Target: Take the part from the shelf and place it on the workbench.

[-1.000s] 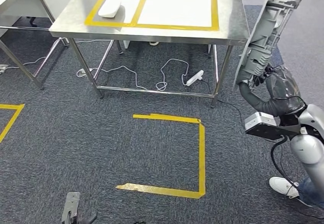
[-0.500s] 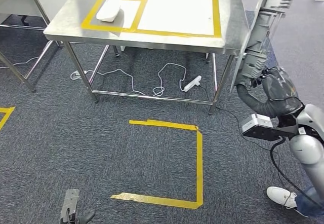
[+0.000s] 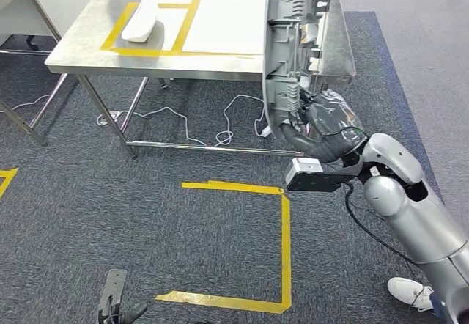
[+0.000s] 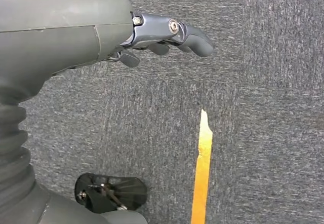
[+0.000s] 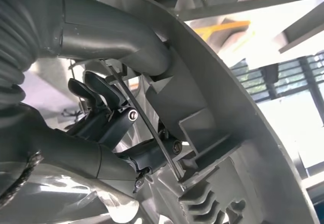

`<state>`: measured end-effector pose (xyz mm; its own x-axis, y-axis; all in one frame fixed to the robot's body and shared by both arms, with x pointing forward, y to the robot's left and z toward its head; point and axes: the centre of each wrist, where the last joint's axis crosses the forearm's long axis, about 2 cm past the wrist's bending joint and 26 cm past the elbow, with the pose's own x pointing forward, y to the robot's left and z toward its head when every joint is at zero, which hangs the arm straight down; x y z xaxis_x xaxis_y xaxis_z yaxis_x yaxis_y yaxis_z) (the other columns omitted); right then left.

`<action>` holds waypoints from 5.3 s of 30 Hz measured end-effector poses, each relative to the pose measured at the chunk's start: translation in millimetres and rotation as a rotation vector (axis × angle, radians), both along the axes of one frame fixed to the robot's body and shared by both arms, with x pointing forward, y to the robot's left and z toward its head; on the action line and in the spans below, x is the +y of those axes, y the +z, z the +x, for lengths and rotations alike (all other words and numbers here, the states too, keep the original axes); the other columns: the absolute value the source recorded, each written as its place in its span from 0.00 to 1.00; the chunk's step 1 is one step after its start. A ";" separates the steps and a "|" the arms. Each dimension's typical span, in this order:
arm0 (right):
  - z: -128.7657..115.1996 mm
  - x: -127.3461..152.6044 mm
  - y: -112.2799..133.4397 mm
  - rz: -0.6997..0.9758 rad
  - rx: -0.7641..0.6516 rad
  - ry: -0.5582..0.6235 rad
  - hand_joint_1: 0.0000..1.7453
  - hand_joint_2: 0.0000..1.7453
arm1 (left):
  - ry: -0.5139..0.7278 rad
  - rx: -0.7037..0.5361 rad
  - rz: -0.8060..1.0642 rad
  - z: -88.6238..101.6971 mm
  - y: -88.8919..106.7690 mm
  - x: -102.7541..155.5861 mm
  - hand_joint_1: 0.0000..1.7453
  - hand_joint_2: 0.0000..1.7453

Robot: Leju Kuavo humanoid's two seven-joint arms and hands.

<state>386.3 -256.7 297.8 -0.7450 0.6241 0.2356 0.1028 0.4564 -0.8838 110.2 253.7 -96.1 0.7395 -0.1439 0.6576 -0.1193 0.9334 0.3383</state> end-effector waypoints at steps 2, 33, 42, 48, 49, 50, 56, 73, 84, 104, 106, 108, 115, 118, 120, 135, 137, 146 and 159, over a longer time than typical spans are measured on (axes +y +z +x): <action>0.6 9.0 -4.0 -0.004 0.018 0.018 1.00 1.00 | -0.005 0.004 -0.001 -1.2 -0.3 -0.2 0.00 1.00; 7.6 10.6 -8.4 -0.005 0.040 0.024 1.00 1.00 | 0.008 -0.004 -0.011 -0.9 0.0 -2.8 0.00 1.00; 8.6 -5.3 -7.0 0.004 0.025 -0.004 1.00 1.00 | 0.009 -0.004 -0.007 -1.1 -0.1 -2.0 0.00 1.00; 8.4 -18.2 -8.9 0.004 0.019 -0.033 1.00 1.00 | 0.007 0.001 -0.009 -3.4 -0.7 -2.0 0.00 1.00; 8.3 -18.9 -9.1 0.003 0.019 -0.034 1.00 1.00 | 0.007 0.000 -0.010 -3.0 -0.6 -2.2 0.00 1.00; 8.4 -19.7 -8.4 0.003 0.017 -0.036 1.00 1.00 | 0.007 -0.001 -0.013 -2.4 -0.4 -2.8 0.00 1.00; 8.3 -19.6 -0.9 -0.005 -0.009 -0.035 1.00 1.00 | 0.015 -0.009 -0.017 1.2 0.5 -2.9 0.00 1.00; 2.8 -17.5 -10.2 -0.025 -0.012 -0.041 1.00 1.00 | 0.026 -0.009 -0.007 -0.5 -0.3 2.7 0.00 1.00; -0.2 -17.5 -18.5 -0.025 0.002 -0.044 1.00 1.00 | 0.026 -0.007 -0.014 -1.8 -0.4 -0.7 0.00 1.00; -2.8 -15.3 -23.0 -0.046 -0.002 -0.052 1.00 1.00 | 0.032 -0.007 0.002 -1.4 -0.5 2.7 0.00 1.00; -3.4 -15.2 -24.7 -0.046 0.002 -0.052 1.00 1.00 | 0.031 -0.004 0.001 -2.6 -0.7 2.0 0.00 1.00; -5.3 -14.7 -30.9 -0.050 0.018 -0.051 1.00 1.00 | 0.030 0.003 0.000 -6.4 -1.5 1.0 0.00 1.00; -6.2 -15.1 -35.2 -0.052 0.027 -0.055 1.00 1.00 | 0.017 0.009 -0.002 -7.4 -1.5 -2.0 0.00 1.00; -6.1 -15.5 -35.1 -0.051 0.025 -0.056 1.00 1.00 | 0.013 0.005 -0.001 -5.1 -1.0 -2.3 0.00 1.00; -6.8 -16.2 -37.3 -0.052 0.031 -0.059 1.00 1.00 | 0.013 0.003 0.000 -4.3 -0.8 -1.9 0.00 1.00; -9.9 -18.9 -48.4 -0.051 0.051 -0.067 1.00 1.00 | 0.004 0.005 0.008 -5.8 -1.3 0.5 0.00 1.00; -10.7 -20.0 -54.0 -0.055 0.062 -0.069 1.00 1.00 | 0.006 0.012 0.006 -9.7 -2.2 0.0 0.00 1.00; -11.7 -23.8 -66.8 -0.065 0.098 -0.081 1.00 1.00 | 0.011 0.016 0.004 -12.7 -2.9 0.1 0.00 1.00; -24.4 -36.1 -97.2 -0.042 0.152 -0.137 1.00 1.00 | 0.018 0.018 0.018 -15.4 -3.7 4.8 0.00 1.00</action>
